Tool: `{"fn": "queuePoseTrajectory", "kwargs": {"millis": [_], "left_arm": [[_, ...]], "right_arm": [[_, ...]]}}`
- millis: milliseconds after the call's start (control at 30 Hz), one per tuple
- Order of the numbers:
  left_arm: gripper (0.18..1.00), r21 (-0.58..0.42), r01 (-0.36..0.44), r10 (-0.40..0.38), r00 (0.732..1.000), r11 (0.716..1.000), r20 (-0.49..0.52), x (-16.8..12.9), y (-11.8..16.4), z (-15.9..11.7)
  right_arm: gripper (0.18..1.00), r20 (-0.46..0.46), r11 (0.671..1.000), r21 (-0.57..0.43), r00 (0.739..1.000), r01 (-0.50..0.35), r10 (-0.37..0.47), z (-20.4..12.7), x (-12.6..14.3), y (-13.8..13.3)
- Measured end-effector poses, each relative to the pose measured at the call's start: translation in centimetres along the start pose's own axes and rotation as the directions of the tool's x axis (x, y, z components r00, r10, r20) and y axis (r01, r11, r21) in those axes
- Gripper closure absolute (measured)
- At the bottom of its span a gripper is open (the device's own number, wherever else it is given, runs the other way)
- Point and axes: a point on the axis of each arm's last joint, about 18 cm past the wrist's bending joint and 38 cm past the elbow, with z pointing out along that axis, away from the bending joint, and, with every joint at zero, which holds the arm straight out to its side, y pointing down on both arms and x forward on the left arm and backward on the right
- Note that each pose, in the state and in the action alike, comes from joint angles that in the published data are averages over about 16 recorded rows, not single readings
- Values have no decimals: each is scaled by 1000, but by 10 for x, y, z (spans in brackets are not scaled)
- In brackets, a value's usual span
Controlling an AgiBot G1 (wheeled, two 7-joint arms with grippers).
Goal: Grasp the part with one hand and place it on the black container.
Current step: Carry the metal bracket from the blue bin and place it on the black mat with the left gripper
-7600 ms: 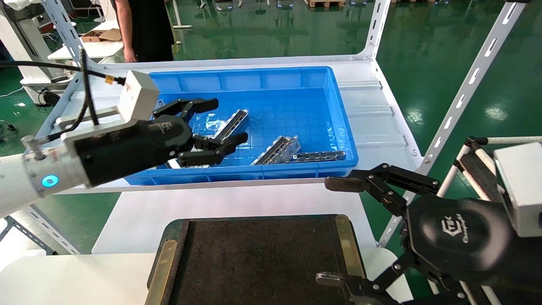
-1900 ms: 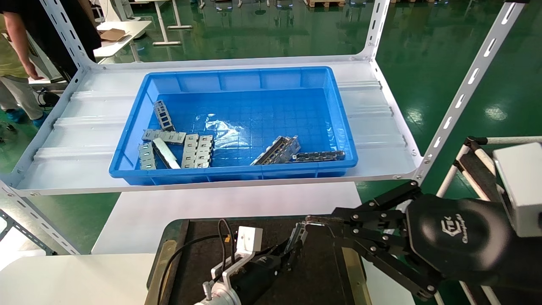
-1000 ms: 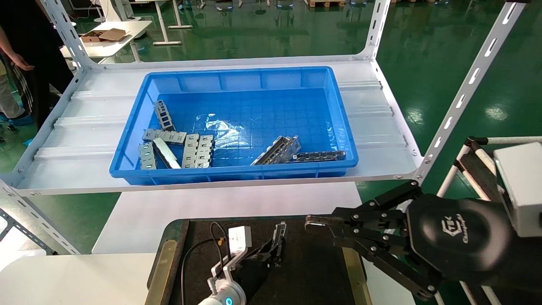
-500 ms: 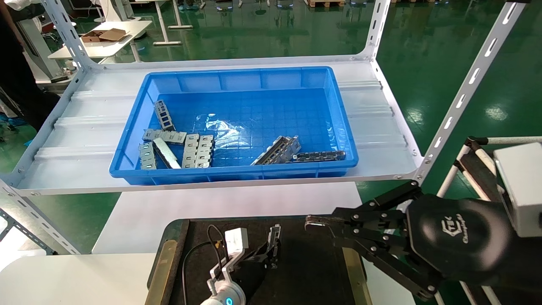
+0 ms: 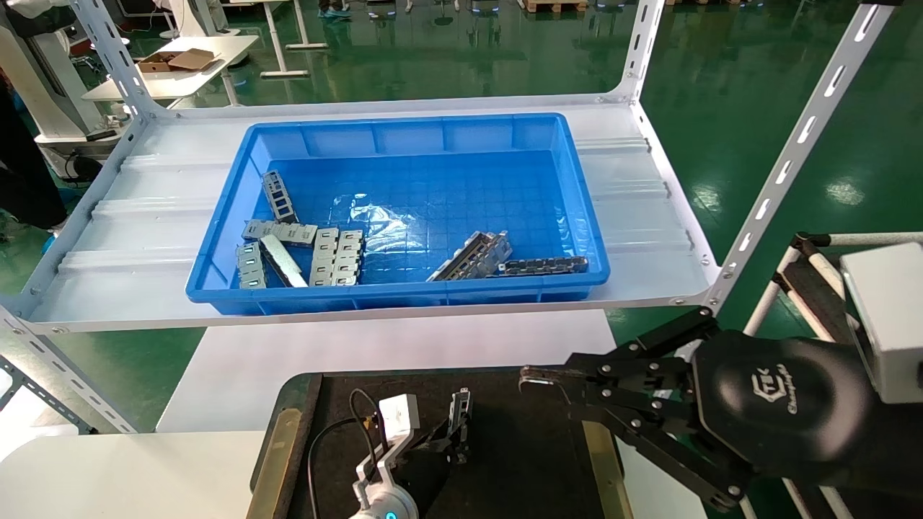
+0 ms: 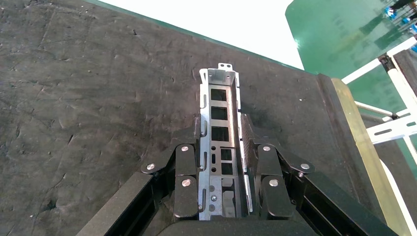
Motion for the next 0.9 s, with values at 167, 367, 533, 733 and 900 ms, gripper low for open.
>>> {"fn": "queuePoseTrajectory", "kwargs": {"millis": [167,367,533,733,900], "left_arm": [[835,1,5,-5,1000,1000,30,-1,2,-1],[823,4,12,-13,998,1000,67,-1,0,-3],[794,7,19,-20,996,1000,88,4,-3,-4],[729,13,25,-26,996,1000,89,12,-10,-5],[651,21,21,-22,997,1000,71,20,-16,-5]], "right_arm": [[985,0,1000,0,1000,0,0,0,0,0],[970,0,1000,0,1000,0,0,0,0,0],[940,0,1000,0,1000,0,0,0,0,0],[872,0,1000,0,1000,0,0,0,0,0],[794,0,1000,0,1000,0,0,0,0,0]]}}
